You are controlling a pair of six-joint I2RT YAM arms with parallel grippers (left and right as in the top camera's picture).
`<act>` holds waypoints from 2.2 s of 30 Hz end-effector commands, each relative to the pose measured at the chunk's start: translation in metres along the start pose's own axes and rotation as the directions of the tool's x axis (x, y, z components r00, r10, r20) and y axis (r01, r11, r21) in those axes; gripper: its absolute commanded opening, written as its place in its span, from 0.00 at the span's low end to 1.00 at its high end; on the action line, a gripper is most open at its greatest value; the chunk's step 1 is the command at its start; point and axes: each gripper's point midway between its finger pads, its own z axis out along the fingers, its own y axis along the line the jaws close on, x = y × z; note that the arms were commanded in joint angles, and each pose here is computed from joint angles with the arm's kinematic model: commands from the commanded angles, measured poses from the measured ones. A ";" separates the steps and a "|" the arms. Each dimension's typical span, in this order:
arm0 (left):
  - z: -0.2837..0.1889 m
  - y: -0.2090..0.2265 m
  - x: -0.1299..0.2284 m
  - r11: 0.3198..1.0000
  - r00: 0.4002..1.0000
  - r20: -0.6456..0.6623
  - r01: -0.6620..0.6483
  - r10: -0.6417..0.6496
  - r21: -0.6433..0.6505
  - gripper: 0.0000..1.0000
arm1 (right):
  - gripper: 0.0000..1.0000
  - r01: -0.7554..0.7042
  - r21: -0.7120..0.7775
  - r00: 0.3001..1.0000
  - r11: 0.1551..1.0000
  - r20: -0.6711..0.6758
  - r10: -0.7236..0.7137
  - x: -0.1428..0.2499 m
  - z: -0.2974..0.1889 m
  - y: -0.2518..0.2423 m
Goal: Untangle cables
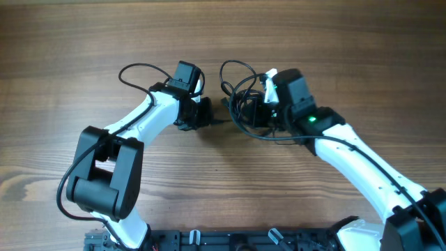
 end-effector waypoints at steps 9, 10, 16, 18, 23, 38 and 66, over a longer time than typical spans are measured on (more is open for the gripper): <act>-0.118 -0.010 -0.033 0.947 0.984 0.161 0.022 -0.077 0.321 0.22 | 0.04 0.002 -0.121 0.996 0.993 -0.083 -0.012 0.009 0.015 0.010; -0.123 -0.007 -0.030 0.948 0.983 0.160 0.031 -0.086 0.318 0.24 | 0.04 -0.013 -0.120 0.996 0.993 -0.085 0.003 0.008 0.021 0.009; -0.077 -0.010 0.000 0.963 0.999 0.042 -0.003 -0.009 0.269 0.53 | 0.04 -0.062 -0.145 0.977 0.987 -0.212 0.030 0.038 0.065 0.004; -0.058 -0.013 0.003 0.965 1.000 0.007 0.003 -0.005 0.262 0.52 | 0.04 -0.068 -0.182 0.969 0.981 -0.246 0.021 0.047 0.077 0.008; -0.027 -0.012 0.002 0.969 0.999 -0.034 0.032 -0.024 0.244 0.52 | 0.04 -0.078 -0.266 0.959 0.961 -0.283 -0.001 0.054 0.086 0.016; 0.020 0.024 -0.006 0.997 0.998 0.006 0.068 -0.068 0.020 0.04 | 0.04 -0.057 -0.271 0.960 0.961 -0.279 -0.022 0.054 0.087 0.016; 0.029 0.052 0.004 0.990 0.998 0.035 0.062 -0.058 -0.124 0.04 | 0.04 0.426 -0.147 0.903 0.893 0.003 -0.430 0.022 -0.075 0.022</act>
